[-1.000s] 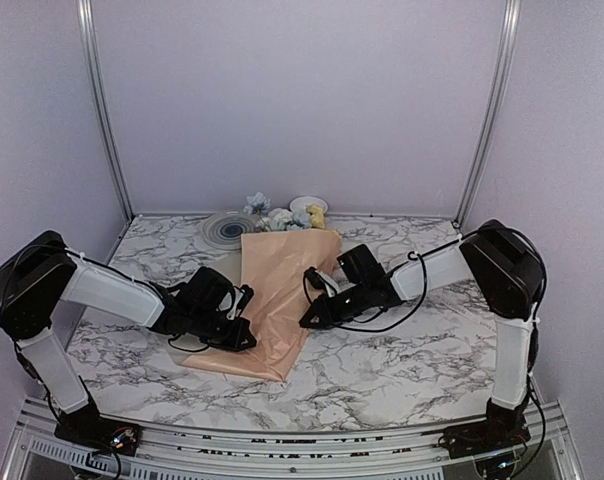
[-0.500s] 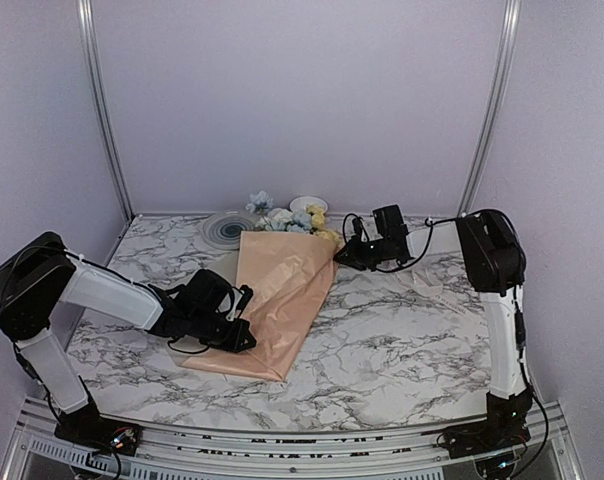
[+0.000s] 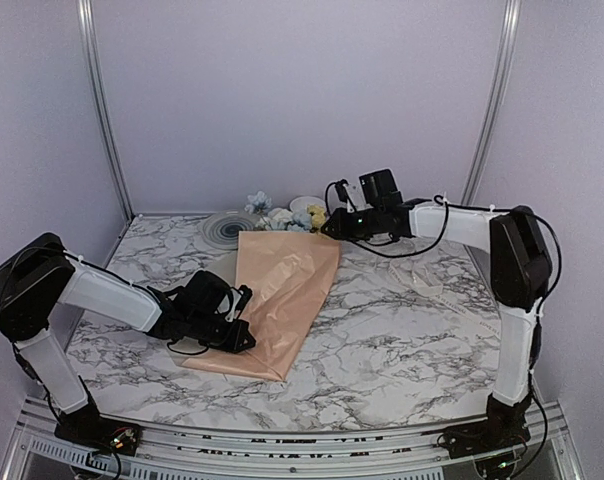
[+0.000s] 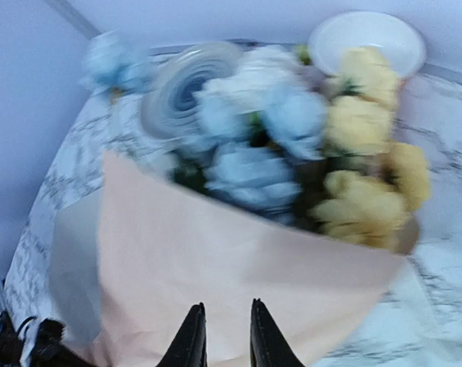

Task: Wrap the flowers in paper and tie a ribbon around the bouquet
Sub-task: Press the fold line on the 2/3-folded wrapping paper, then press the 2/3-folded wrapping paper against the 1/4-folded wrapping paper.

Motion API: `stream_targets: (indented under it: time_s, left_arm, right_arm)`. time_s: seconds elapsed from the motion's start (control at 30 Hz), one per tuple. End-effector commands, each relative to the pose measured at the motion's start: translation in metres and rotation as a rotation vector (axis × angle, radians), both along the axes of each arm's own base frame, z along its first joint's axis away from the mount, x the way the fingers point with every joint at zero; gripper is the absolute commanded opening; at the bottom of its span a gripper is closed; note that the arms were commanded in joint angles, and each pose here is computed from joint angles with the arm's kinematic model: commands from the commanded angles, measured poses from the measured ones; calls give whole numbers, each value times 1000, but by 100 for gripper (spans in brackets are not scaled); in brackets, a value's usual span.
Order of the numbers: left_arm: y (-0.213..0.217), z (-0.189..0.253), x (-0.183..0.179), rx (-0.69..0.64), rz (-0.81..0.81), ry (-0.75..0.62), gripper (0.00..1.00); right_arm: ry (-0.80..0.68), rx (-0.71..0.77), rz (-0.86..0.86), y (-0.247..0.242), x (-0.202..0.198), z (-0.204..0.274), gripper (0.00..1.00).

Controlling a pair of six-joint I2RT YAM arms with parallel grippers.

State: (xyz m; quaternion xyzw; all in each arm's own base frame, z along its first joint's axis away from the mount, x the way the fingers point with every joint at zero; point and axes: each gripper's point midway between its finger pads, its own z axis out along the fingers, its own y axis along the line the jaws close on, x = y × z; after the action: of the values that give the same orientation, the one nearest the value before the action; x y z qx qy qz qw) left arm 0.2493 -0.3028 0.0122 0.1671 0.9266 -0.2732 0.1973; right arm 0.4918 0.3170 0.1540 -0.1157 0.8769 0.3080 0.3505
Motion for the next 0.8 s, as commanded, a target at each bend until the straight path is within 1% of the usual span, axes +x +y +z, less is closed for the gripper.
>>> stream_targets:
  time_s: [0.0,0.1,0.17,0.23,0.37,0.47,0.53,0.67,0.77]
  left_arm:
    - [49,-50,-28,231,26,133,2]
    - [48,-48,-27,229,29,127,2]
    - [48,-47,-27,224,37,129,2]
    - [48,-45,-27,214,41,125,2]
    - [49,-39,-25,206,47,100,2]
    - [45,-27,-23,177,36,70,2]
    - [32,-5,-25,151,-21,-10,2]
    - [4,45,-43,200,-201,-247,5]
    - [-4,53,-59,194,-276,-278,7]
  right_arm:
    - [58,21,410,96,-128,-16,19]
    - [207,53,543,125,-196,-55,14]
    - [287,82,620,141,-235,-68,12]
    - [333,77,652,147,-262,-80,10]
    - [400,45,602,134,-277,-114,6]
    - [465,-8,566,120,-286,-145,4]
    - [496,-47,532,110,-288,-161,3]
    - [515,-94,513,104,-289,-173,3]
    - [513,-109,510,103,-287,-174,2]
